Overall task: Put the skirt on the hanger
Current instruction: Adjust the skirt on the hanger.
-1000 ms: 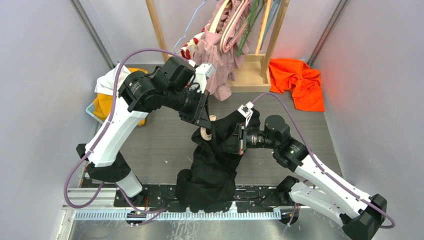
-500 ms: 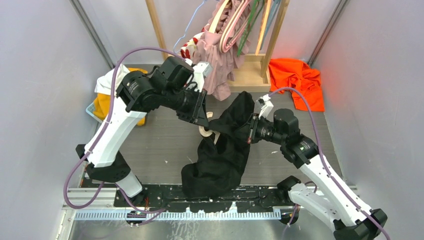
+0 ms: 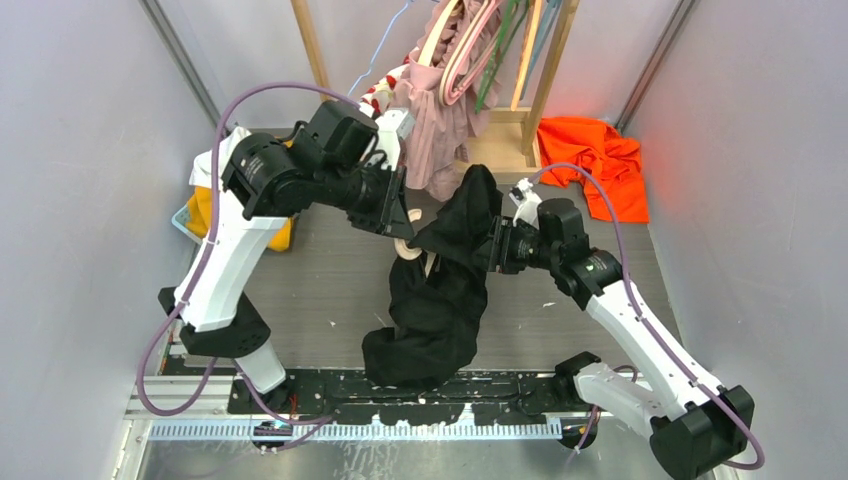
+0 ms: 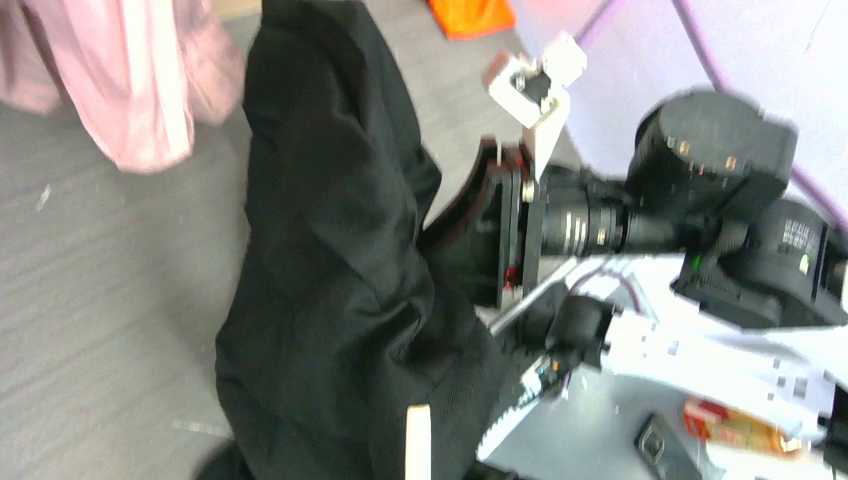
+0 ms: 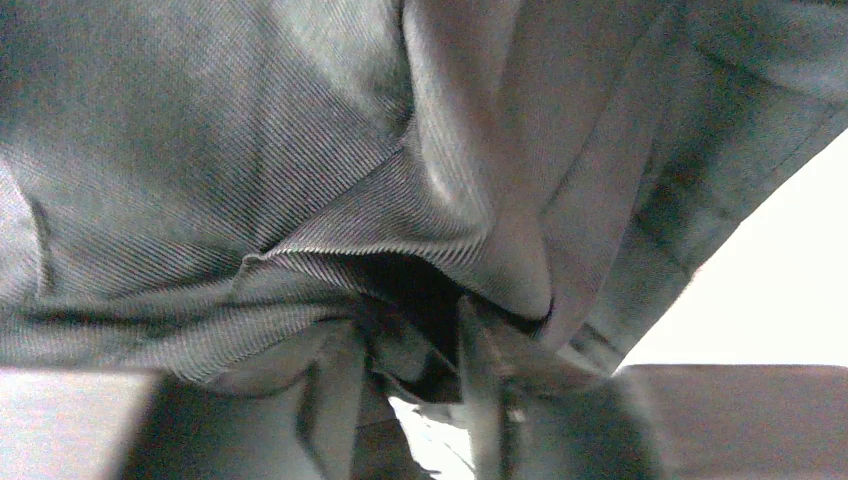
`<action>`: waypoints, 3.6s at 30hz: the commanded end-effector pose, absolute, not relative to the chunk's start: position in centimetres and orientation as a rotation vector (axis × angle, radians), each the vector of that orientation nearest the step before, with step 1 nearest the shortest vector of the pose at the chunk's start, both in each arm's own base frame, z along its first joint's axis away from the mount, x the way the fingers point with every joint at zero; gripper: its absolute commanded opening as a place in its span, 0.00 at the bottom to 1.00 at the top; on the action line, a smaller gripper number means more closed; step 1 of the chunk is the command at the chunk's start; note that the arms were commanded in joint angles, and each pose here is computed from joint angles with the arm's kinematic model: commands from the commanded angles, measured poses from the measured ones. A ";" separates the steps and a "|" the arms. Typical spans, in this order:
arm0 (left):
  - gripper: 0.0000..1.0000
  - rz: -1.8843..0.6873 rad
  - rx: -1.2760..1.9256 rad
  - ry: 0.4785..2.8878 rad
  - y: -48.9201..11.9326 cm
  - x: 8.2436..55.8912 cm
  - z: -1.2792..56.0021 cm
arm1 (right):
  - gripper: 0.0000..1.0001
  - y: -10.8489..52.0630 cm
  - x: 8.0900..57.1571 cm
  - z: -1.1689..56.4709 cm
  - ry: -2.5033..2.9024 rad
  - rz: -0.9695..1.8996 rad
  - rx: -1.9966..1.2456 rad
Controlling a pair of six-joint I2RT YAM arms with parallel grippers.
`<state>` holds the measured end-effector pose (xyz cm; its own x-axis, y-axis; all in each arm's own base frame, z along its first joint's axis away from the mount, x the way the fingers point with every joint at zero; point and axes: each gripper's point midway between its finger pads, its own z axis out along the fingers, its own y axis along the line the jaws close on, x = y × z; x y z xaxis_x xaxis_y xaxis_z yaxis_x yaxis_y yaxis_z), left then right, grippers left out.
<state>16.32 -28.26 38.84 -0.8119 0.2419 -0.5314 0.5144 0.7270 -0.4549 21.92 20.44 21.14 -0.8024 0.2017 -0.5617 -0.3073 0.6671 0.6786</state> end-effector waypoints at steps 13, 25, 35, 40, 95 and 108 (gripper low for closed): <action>0.09 -1.011 0.391 2.276 -28.0 19.1 44.8 | 0.82 20.7 14.1 24.9 2.187 1.387 -0.190; 0.08 -1.014 0.263 2.133 -27.4 21.8 47.5 | 0.84 19.7 13.6 21.3 2.243 1.353 -0.033; 0.08 -1.088 0.230 2.018 -27.9 22.5 50.3 | 0.83 21.2 12.6 23.7 2.181 1.544 -0.107; 0.08 -1.098 0.218 1.989 -27.9 22.7 51.0 | 0.75 21.8 12.2 22.5 2.208 1.550 -0.146; 0.08 -1.065 0.171 1.973 -26.3 23.8 51.0 | 0.59 19.0 10.7 27.6 2.064 1.347 -0.096; 0.08 -1.078 0.172 1.973 -26.6 23.9 51.0 | 0.72 23.2 13.6 26.6 2.020 1.586 -0.096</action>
